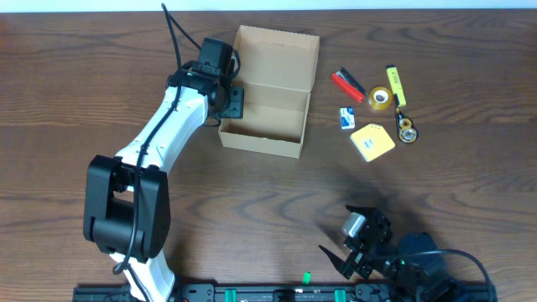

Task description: Pack container

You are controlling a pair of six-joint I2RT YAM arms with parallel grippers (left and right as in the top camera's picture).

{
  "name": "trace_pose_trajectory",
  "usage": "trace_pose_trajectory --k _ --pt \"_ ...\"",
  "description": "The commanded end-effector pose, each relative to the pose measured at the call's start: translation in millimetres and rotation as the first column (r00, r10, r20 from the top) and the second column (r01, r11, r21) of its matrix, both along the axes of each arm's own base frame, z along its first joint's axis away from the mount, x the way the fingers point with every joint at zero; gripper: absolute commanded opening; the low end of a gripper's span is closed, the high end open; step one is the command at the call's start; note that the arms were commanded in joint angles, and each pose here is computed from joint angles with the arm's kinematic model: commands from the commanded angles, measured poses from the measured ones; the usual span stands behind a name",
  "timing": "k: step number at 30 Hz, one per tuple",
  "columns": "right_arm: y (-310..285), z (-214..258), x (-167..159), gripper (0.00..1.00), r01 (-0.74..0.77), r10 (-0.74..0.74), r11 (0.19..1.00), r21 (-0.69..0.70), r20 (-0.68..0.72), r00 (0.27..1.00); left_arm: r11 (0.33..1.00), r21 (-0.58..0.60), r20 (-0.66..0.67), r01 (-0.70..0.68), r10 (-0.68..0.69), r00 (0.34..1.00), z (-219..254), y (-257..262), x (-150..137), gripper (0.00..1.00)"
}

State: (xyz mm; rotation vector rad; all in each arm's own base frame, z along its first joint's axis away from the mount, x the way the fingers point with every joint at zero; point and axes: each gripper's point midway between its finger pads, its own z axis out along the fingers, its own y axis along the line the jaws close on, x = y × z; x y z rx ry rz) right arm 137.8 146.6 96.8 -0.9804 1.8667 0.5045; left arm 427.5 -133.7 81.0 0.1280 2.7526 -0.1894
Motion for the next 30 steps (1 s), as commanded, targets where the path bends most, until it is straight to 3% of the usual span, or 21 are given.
trace_pose_trajectory --k 1,30 --pt "0.8 -3.9 -1.8 0.99 -0.002 0.002 1.000 0.003 -0.015 1.000 0.997 -0.056 -0.041 -0.045 0.042 0.998 -5.0 -4.3 -4.7 0.55" --pt "0.8 -3.9 -1.8 0.99 -0.002 0.002 1.000 0.003 -0.015 1.000 0.972 -0.119 -0.205 -0.201 0.174 0.963 -12.0 -9.3 -32.2 0.47"
